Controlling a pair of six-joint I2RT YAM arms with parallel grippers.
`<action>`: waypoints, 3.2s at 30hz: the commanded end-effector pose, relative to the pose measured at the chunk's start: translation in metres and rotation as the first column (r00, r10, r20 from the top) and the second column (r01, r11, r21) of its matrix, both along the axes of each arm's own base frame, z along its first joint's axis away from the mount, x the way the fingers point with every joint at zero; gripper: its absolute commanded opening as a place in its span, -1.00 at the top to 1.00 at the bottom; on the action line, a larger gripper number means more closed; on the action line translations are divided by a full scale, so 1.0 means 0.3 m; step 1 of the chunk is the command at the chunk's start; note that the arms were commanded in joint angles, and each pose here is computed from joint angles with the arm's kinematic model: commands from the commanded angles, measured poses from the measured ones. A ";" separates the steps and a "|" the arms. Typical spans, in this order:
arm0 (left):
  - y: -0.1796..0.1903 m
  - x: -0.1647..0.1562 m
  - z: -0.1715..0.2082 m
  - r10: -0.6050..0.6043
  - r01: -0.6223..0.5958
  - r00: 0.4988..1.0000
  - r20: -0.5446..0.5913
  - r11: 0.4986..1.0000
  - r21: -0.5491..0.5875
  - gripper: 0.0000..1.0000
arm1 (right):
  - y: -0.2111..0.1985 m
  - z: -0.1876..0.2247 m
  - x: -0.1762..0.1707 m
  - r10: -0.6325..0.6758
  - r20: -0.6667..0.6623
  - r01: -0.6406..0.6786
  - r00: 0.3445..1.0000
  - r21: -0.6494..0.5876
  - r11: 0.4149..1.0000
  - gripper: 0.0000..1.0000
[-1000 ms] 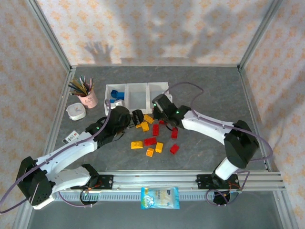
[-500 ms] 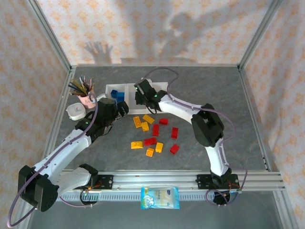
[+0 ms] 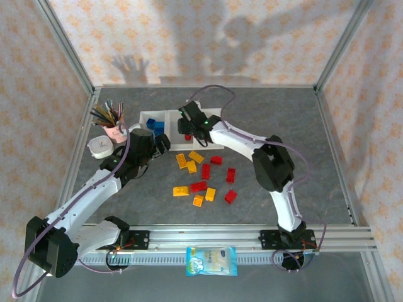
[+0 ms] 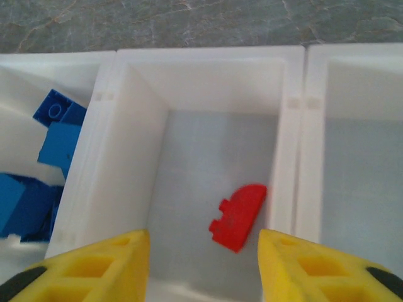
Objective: Sort the legos into containers by color
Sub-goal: Place the lego in the container, then pick up the lego from the center of the table, then place the lego in the container.
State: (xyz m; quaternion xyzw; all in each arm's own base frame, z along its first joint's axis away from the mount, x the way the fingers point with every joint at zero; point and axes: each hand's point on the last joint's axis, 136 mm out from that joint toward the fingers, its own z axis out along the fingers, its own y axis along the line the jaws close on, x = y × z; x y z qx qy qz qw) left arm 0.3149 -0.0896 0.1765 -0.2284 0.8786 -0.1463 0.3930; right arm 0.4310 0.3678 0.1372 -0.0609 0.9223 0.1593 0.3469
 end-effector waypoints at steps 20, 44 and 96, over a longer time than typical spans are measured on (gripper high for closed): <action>-0.181 -0.175 -0.075 -0.135 0.132 0.991 -0.015 0.982 -0.134 -0.98 | -0.262 -0.118 -0.478 -0.023 -0.142 0.019 0.990 -0.030 0.999 -0.27; -0.203 -0.212 -0.169 -0.121 0.113 0.991 -0.051 0.984 -0.137 -0.99 | -0.218 -0.335 -0.486 -0.075 -0.183 0.046 0.980 -0.160 0.986 -0.19; 0.051 -0.010 -0.015 0.038 -0.037 0.999 0.021 0.999 -0.036 -0.98 | 0.113 -0.075 0.116 0.042 0.072 -0.031 0.997 -0.141 0.990 0.19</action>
